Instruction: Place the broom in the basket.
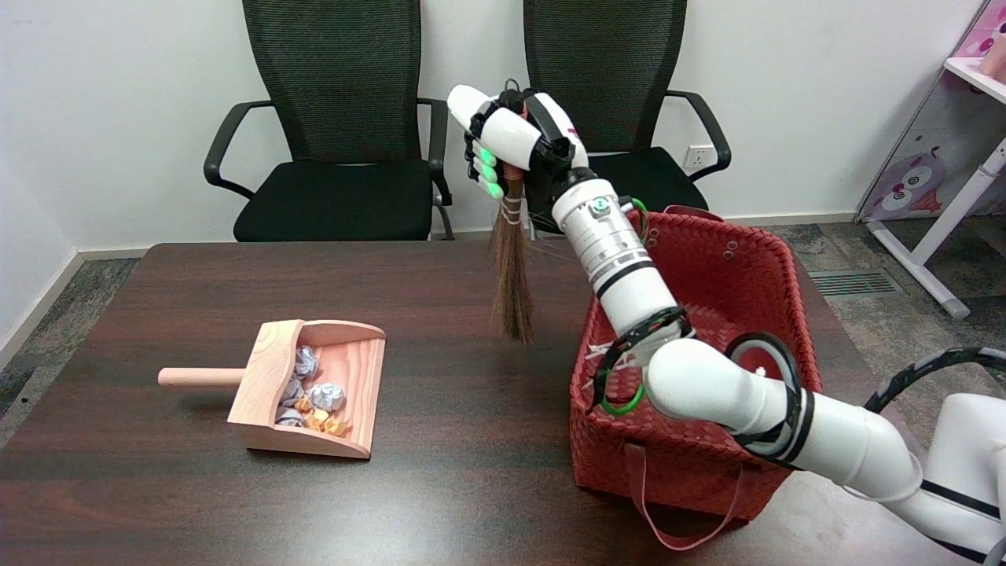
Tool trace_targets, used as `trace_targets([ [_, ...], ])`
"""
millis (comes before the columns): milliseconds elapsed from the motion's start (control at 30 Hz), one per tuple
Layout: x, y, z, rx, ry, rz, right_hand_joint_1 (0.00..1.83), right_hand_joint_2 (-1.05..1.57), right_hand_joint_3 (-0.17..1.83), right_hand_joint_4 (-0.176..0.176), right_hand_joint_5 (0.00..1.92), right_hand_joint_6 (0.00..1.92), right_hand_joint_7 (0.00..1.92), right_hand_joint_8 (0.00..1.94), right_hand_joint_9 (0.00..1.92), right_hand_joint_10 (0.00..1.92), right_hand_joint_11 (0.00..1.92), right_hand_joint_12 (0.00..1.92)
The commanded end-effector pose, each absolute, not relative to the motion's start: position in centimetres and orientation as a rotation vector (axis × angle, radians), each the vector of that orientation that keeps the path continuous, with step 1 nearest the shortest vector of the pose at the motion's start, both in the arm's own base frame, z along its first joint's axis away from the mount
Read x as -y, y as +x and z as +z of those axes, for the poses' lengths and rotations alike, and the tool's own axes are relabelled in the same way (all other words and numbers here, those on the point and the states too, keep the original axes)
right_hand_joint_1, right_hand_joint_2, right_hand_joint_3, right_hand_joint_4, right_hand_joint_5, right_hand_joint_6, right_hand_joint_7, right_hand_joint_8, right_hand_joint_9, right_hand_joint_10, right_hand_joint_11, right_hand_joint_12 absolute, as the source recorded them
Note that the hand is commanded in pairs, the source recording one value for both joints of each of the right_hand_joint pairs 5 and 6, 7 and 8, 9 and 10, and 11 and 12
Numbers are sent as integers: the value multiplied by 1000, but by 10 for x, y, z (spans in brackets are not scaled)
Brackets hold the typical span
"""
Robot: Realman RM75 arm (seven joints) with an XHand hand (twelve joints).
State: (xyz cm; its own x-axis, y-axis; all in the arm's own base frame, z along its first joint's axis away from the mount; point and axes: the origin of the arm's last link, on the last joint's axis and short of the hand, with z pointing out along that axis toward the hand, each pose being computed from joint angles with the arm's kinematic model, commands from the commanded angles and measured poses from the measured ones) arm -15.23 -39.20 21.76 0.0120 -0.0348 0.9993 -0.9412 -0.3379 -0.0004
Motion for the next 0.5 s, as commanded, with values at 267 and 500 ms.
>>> trace_targets([
  [267, 369, -147, 221, 1009, 1533, 1436, 1023, 1571, 1729, 56, 1920, 1920, 1920, 1920, 1920, 1920, 1920, 1920],
  [500, 368, -147, 219, 1016, 1537, 1437, 1023, 1571, 1736, 56, 1920, 1920, 1920, 1920, 1920, 1920, 1920, 1920],
])
